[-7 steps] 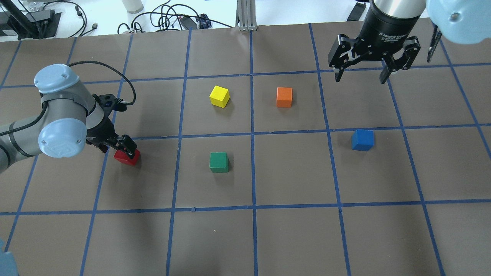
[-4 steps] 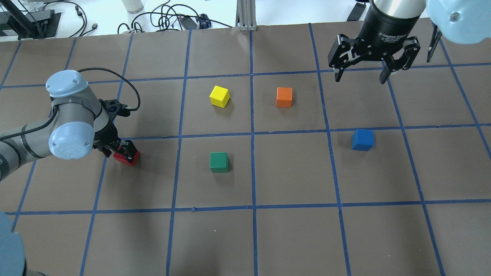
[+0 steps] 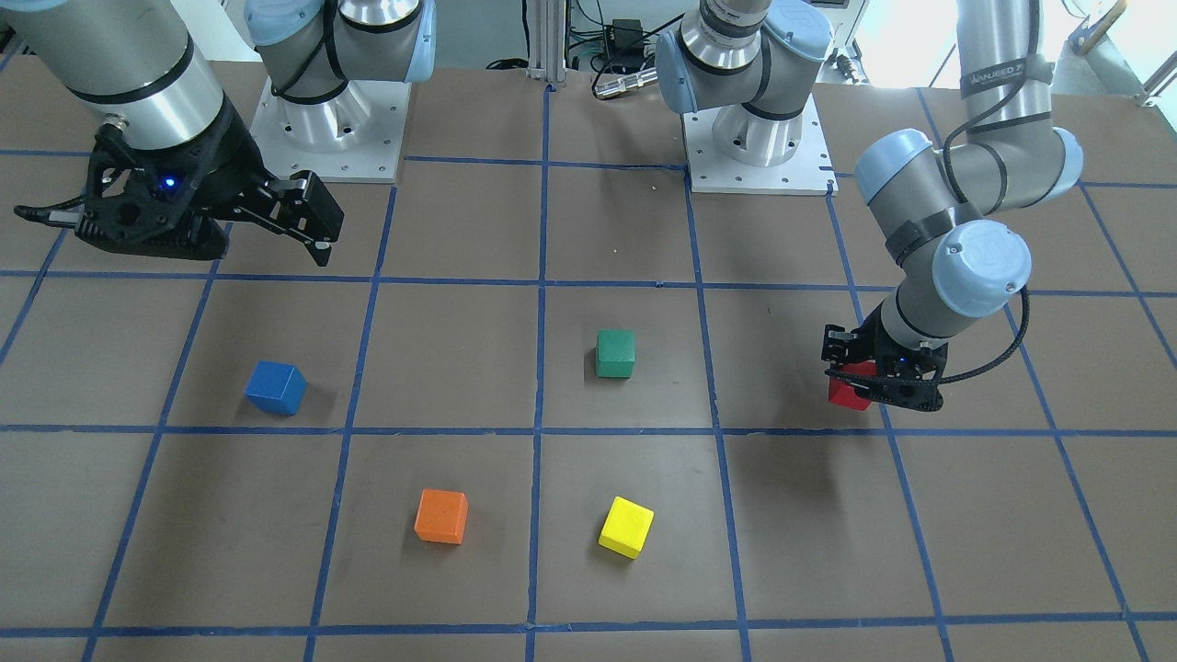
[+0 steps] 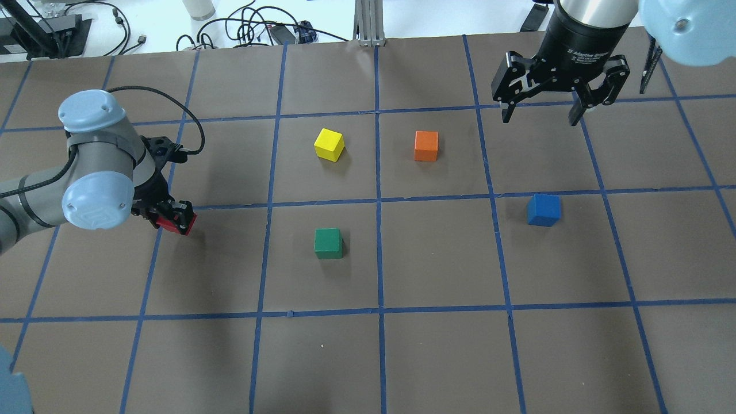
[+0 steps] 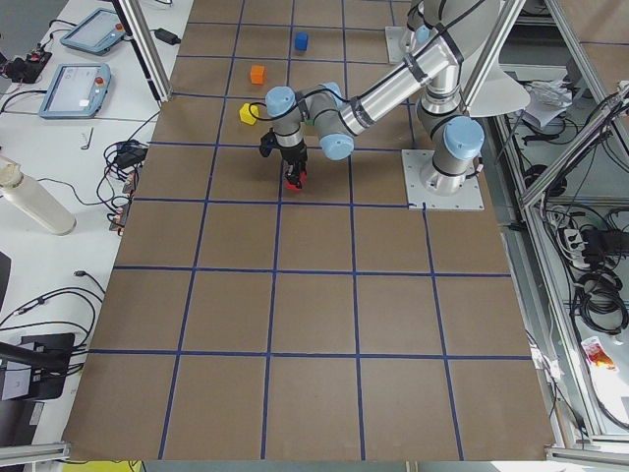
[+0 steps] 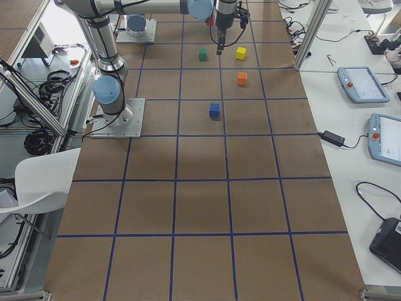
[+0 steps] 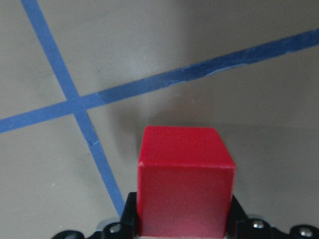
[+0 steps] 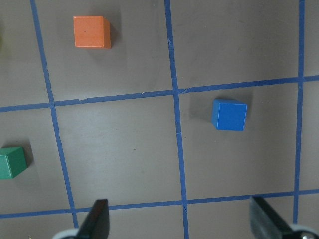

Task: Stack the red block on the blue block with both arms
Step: 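Carry the red cube with the left gripper toward the table center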

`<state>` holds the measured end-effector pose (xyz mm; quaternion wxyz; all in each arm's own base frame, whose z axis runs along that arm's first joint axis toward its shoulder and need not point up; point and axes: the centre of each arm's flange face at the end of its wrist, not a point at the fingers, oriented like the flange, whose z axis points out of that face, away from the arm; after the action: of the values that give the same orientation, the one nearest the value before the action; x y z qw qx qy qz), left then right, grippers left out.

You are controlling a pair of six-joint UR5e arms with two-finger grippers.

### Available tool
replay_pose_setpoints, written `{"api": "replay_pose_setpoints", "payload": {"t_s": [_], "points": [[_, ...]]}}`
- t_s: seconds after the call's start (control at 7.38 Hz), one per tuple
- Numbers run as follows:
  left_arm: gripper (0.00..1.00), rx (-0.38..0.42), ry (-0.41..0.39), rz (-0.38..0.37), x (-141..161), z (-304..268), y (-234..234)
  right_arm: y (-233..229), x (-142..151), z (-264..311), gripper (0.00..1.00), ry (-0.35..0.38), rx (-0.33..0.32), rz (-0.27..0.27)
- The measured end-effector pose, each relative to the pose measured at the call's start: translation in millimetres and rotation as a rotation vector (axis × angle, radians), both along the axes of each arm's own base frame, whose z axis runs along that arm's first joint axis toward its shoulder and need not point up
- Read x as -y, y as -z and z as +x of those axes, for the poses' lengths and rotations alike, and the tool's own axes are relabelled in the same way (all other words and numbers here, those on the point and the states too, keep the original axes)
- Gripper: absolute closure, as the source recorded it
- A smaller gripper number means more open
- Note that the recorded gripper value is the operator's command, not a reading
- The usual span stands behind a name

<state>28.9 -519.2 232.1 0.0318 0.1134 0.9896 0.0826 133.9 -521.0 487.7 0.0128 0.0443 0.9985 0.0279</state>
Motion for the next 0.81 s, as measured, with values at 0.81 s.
{"api": "replay_pose_setpoints", "payload": {"t_s": [0.81], "points": [[1.0,-0.094,-0.219,-0.013,14.1,-245.6,-93.5,0.5,-1.6,-0.4,0.0,-0.012,-0.004,0.01]]}}
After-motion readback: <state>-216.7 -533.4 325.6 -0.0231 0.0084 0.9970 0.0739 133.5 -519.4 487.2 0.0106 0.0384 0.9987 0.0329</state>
